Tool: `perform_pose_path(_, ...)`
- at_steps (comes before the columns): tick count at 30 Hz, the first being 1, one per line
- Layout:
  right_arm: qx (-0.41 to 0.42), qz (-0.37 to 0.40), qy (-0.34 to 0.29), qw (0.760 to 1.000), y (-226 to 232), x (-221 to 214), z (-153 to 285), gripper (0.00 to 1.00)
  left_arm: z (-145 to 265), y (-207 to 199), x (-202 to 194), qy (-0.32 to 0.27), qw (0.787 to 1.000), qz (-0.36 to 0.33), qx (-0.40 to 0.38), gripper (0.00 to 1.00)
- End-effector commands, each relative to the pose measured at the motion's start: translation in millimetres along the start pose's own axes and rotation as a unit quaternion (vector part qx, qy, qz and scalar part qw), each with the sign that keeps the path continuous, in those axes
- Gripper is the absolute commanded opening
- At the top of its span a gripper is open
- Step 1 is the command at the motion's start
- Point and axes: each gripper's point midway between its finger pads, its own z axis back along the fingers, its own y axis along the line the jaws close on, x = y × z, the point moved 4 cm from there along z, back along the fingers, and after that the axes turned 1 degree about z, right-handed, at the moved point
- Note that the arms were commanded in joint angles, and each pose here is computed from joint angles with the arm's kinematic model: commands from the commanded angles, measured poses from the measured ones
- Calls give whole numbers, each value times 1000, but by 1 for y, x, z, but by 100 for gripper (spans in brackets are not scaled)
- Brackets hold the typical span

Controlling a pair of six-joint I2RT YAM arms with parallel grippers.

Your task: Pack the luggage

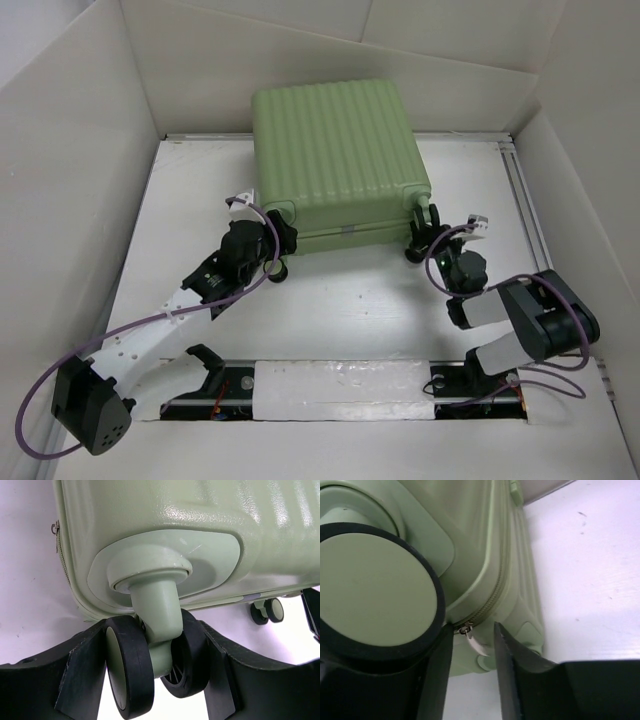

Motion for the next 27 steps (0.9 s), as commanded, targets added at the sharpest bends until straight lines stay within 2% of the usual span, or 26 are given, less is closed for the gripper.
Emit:
perform_pose_path(1,104,11,-61,993,30,28,-12,41,10,-8,18,-37,999,16,-21,0)
perform_pose_path(3,124,3,-62,990,32,26,-12,41,10,-10,18,-38,999,17,-27,0)
perform_pose_path(5,128,-1,-45,991,27,14,-3,52,11,-12,22,-42,999,19,-30,0)
perform_pose_path(8,122,-11,-43,992,23,9,-1,58,13,-13,24,-46,998,21,-33,0)
perform_pose_path(14,122,-5,-53,991,22,12,-13,54,13,-14,26,-49,998,22,-35,0)
perform_pose_path(18,103,1,-88,991,21,28,-9,53,12,-12,22,-46,998,21,-33,0)
perform_pose_path(27,104,32,-125,986,31,43,-13,51,16,-13,26,-53,998,19,-38,0)
